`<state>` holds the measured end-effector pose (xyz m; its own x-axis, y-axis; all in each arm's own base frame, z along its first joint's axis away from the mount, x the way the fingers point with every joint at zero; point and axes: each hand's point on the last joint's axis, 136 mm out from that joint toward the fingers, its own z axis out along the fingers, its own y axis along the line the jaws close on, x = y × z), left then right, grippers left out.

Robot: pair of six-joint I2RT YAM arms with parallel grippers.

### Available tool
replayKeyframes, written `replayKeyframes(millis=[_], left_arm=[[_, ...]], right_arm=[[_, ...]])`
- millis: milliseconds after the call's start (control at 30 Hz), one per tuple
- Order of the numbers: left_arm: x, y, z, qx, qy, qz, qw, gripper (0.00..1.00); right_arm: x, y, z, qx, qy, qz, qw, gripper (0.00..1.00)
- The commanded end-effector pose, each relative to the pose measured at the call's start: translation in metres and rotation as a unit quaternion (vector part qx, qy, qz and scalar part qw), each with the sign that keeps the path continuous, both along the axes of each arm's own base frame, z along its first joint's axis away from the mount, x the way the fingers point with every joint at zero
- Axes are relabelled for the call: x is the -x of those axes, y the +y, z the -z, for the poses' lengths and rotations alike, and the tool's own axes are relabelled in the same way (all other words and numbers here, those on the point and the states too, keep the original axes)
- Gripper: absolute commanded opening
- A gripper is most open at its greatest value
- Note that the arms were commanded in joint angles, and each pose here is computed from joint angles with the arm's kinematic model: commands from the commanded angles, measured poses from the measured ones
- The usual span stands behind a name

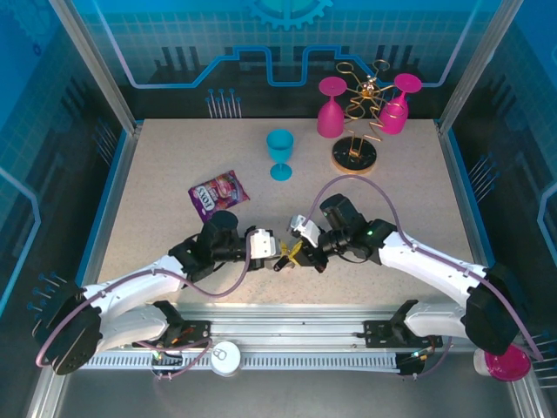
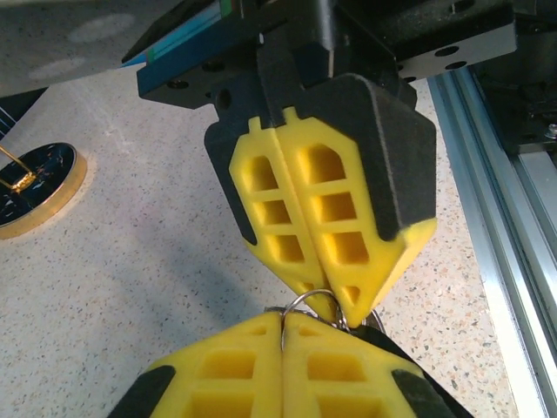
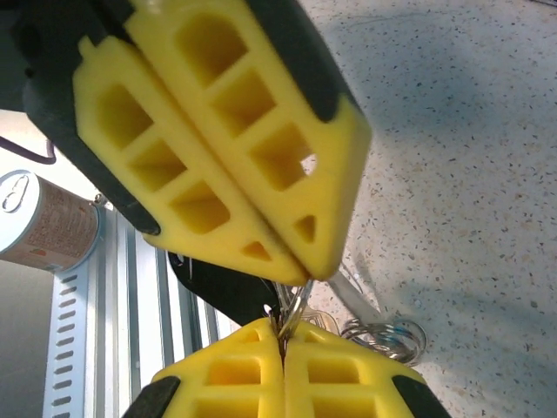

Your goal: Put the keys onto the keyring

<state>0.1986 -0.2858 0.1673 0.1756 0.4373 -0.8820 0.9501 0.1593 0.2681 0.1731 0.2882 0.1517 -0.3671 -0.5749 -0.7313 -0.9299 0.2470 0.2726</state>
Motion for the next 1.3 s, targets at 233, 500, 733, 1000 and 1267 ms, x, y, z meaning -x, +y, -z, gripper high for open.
replayKeyframes(millis=[233, 500, 733, 1000, 1267], left_arm=[[0.021, -0.006, 0.014, -0.036, 0.036, 0.057, 0.997, 0.15], [0.02, -0.006, 0.014, -0.041, 0.025, 0.06, 0.997, 0.0], [-0.002, -0.006, -0.026, 0.09, -0.004, -0.029, 0.996, 0.0], [-0.003, -0.003, -0.044, 0.187, 0.077, -0.067, 0.977, 0.0], [0.002, -0.003, -0.04, 0.17, 0.063, -0.053, 0.982, 0.0]], right_arm=[[-0.005, 0.014, -0.012, -0.003, -0.051, -0.032, 0.998, 0.0], [-0.009, 0.013, -0.014, 0.006, -0.053, -0.016, 0.998, 0.0], [-0.014, -0.02, 0.039, 0.057, 0.04, 0.126, 0.99, 0.0], [-0.026, -0.012, 0.041, 0.025, 0.077, 0.163, 0.983, 0.04], [-0.024, -0.047, -0.007, -0.025, -0.07, 0.164, 0.984, 0.56]])
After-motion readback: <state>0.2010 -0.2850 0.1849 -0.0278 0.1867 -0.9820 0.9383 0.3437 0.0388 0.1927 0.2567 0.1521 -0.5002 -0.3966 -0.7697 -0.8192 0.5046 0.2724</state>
